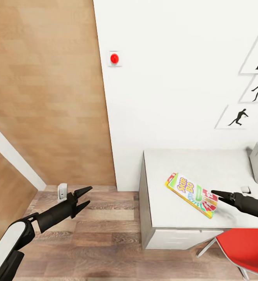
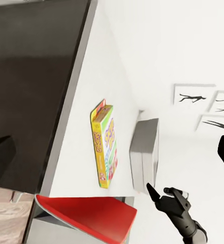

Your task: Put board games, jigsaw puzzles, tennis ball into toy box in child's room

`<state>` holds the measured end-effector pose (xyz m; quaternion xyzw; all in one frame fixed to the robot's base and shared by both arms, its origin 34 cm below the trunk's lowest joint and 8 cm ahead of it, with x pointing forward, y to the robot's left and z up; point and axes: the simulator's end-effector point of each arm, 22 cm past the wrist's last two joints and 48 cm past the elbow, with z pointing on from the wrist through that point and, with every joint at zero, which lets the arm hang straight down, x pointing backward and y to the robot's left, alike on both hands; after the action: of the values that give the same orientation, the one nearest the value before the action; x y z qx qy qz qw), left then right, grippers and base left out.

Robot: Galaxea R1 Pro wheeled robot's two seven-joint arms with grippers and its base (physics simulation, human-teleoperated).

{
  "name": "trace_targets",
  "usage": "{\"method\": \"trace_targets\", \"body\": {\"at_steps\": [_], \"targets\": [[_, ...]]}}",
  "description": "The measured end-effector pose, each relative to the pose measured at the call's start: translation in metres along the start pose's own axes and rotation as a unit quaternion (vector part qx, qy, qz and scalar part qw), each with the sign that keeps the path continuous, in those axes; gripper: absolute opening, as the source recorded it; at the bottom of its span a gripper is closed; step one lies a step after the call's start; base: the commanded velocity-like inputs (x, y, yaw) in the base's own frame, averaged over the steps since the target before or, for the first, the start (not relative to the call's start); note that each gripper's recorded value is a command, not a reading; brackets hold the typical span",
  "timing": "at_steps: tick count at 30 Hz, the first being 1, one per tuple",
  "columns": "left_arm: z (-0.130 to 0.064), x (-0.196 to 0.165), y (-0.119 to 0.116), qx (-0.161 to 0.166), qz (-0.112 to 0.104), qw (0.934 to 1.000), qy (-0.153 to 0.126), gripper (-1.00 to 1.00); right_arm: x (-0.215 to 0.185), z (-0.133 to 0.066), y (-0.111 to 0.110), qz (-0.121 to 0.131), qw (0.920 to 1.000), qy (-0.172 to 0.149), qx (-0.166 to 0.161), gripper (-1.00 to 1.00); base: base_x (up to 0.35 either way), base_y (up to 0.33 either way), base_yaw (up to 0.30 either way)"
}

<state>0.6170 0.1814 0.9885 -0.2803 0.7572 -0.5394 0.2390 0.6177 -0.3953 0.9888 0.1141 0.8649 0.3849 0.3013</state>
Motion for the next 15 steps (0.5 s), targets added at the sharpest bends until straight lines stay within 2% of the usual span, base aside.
{"method": "trace_targets", "body": {"at_steps": [15], "targets": [[0.0, 0.001, 0.004, -0.006, 0.003, 1.0, 0.0, 1.0, -0.014, 0.003, -0.021, 0.037, 0.9992, -0.013, 0.007, 1.0, 0.014, 0.004, 0.0]]}}
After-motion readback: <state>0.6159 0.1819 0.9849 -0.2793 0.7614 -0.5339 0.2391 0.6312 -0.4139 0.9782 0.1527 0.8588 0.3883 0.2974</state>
